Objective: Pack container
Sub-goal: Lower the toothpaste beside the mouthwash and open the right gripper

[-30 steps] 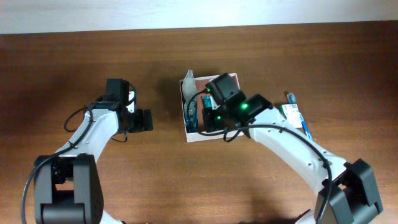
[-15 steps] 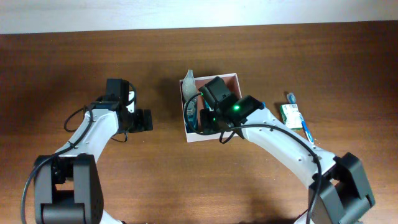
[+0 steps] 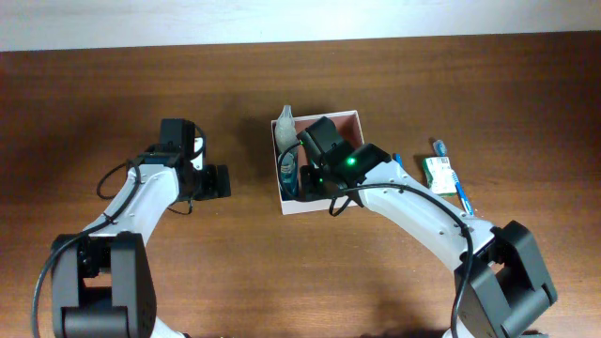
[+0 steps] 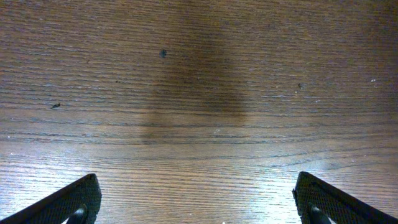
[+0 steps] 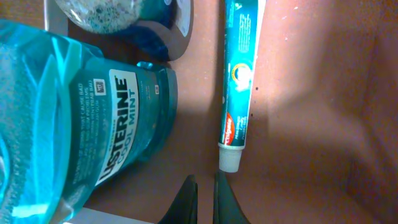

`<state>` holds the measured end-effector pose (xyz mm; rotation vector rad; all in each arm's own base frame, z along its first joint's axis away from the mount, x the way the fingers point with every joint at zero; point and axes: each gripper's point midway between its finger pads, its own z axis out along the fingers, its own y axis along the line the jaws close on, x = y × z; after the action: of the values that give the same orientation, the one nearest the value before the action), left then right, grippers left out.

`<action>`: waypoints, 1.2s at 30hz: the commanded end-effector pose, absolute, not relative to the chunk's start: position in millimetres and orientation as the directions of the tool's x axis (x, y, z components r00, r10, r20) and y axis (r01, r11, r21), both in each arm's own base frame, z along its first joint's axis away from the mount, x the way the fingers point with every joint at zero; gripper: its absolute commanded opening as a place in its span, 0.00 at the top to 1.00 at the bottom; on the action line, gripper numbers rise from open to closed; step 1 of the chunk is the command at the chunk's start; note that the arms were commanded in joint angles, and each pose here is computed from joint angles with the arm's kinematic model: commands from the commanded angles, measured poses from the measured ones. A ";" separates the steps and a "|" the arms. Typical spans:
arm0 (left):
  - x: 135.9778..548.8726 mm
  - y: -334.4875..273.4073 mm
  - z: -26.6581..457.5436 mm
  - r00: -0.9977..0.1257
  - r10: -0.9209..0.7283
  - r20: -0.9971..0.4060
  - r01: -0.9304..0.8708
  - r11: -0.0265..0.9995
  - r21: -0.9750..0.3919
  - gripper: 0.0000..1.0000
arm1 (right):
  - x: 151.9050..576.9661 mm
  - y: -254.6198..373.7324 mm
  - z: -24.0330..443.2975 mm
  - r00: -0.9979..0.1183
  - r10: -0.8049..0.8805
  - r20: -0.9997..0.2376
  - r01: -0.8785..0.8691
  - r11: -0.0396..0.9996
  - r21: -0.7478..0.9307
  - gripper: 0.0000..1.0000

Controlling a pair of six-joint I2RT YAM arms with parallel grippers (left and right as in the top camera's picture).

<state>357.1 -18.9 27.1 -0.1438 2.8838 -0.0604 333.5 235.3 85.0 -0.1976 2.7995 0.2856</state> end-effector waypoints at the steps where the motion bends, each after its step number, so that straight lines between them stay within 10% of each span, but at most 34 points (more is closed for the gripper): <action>1: 355.1 -17.1 23.0 -0.965 -0.106 -0.238 -0.098 0.994 -0.046 0.01 | 330.1 232.8 80.5 -0.945 -0.104 -0.311 -0.158 0.975 0.155 0.96; 36: 355.1 -17.1 23.0 -0.965 -0.106 -0.238 -0.098 0.994 -0.046 0.01 | 320.2 236.2 81.2 -0.951 -0.143 -0.273 -0.197 0.964 0.181 0.96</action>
<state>357.1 -18.9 27.1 -0.1438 2.8838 -0.0604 318.9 232.5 80.3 -0.2169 2.8658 0.2910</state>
